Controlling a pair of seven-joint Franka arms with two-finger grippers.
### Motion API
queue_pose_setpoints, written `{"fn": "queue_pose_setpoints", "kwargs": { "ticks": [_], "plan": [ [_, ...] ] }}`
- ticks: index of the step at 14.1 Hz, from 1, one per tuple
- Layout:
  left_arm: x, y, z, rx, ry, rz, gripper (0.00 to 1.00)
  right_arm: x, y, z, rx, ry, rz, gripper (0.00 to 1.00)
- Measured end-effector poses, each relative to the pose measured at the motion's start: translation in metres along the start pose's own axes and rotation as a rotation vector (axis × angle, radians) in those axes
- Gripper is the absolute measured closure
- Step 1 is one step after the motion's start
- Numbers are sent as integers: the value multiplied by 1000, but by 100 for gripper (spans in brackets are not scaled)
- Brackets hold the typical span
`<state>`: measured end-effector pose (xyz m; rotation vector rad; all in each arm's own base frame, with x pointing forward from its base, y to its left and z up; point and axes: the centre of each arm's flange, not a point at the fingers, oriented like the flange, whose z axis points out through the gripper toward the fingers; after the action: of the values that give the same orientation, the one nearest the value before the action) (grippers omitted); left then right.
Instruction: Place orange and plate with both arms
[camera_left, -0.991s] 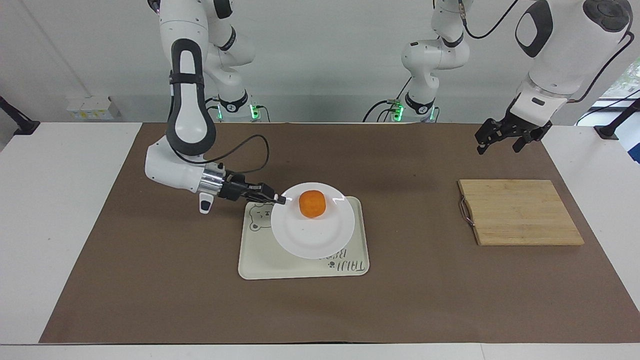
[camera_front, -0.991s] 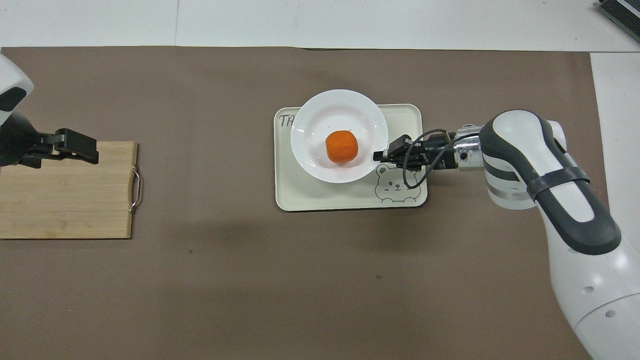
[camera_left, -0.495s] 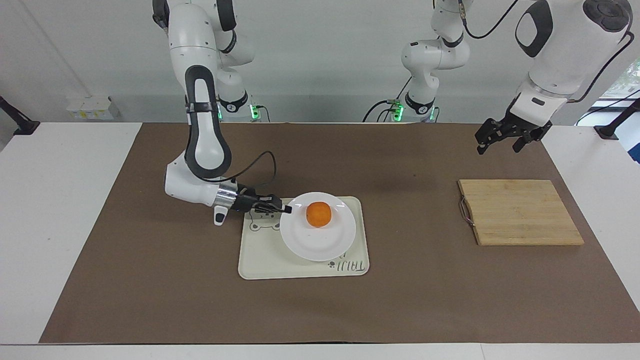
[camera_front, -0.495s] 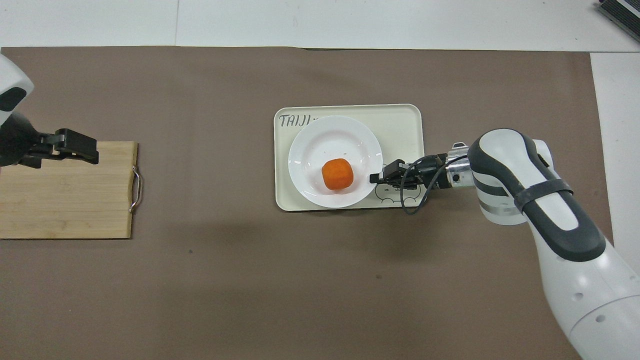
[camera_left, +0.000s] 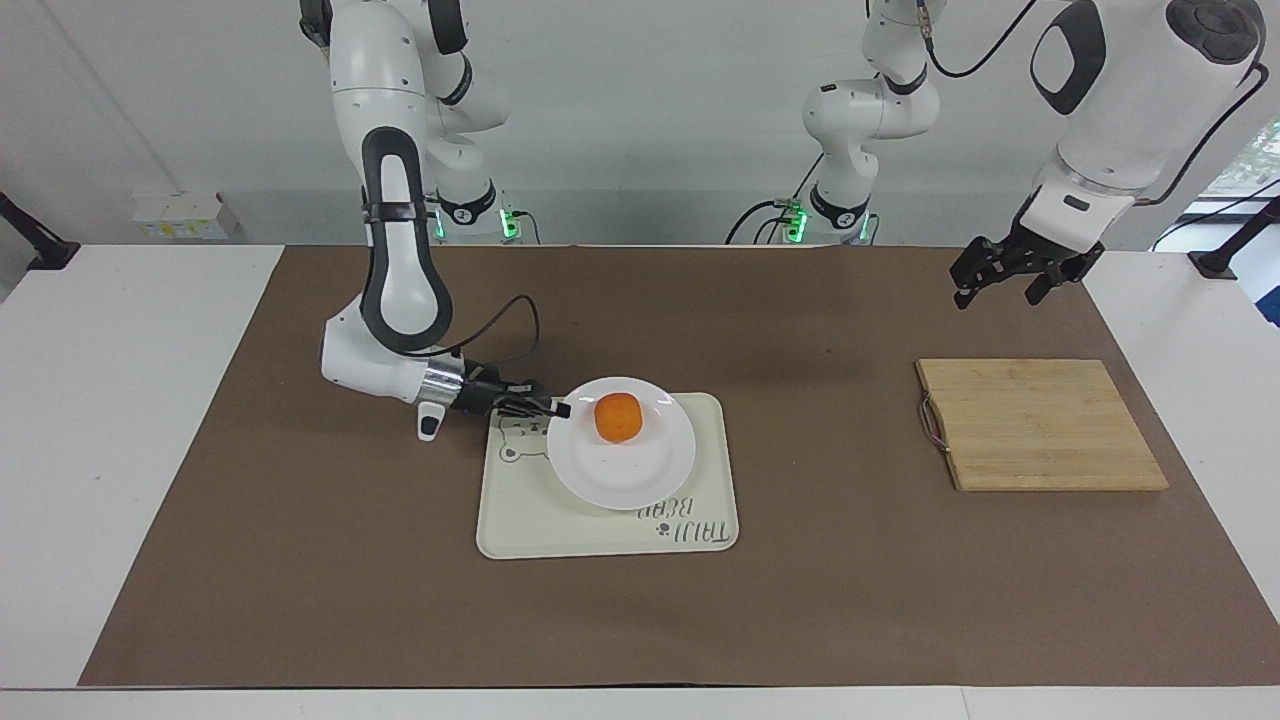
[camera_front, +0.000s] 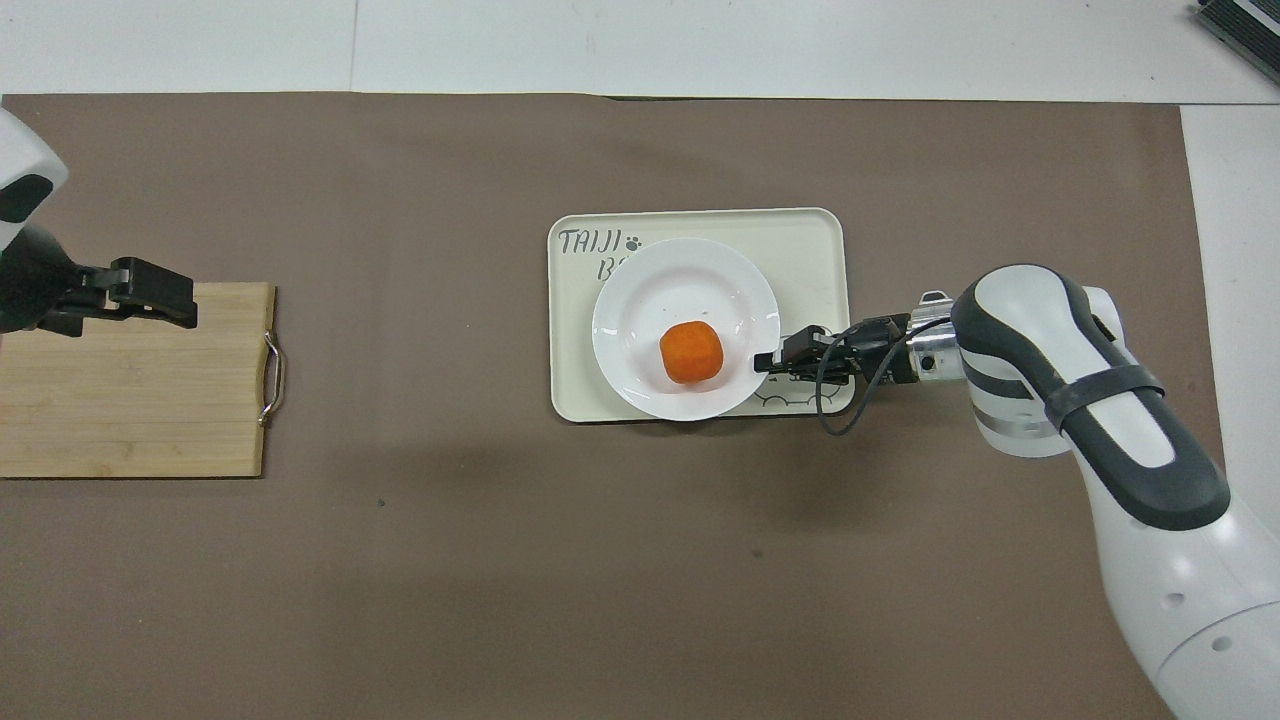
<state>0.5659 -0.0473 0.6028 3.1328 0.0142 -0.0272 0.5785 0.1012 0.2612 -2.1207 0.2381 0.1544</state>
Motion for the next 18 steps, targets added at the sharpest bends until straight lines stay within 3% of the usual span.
{"fn": "queue_pose_setpoints", "kwargs": {
  "ticks": [8,9,14,18],
  "plan": [
    [0,0,0,0,0,0,0,3,10,-11,-17,10,-11,96],
    [0,0,0,0,0,0,0,3,11,-13,-17,12,-10,92],
    [0,0,0,0,0,0,0,4,9,-13,-20,12,-16,37],
    [0,0,0,0,0,0,0,13,-14,-29,-135,-13,-68,0]
  ]
}}
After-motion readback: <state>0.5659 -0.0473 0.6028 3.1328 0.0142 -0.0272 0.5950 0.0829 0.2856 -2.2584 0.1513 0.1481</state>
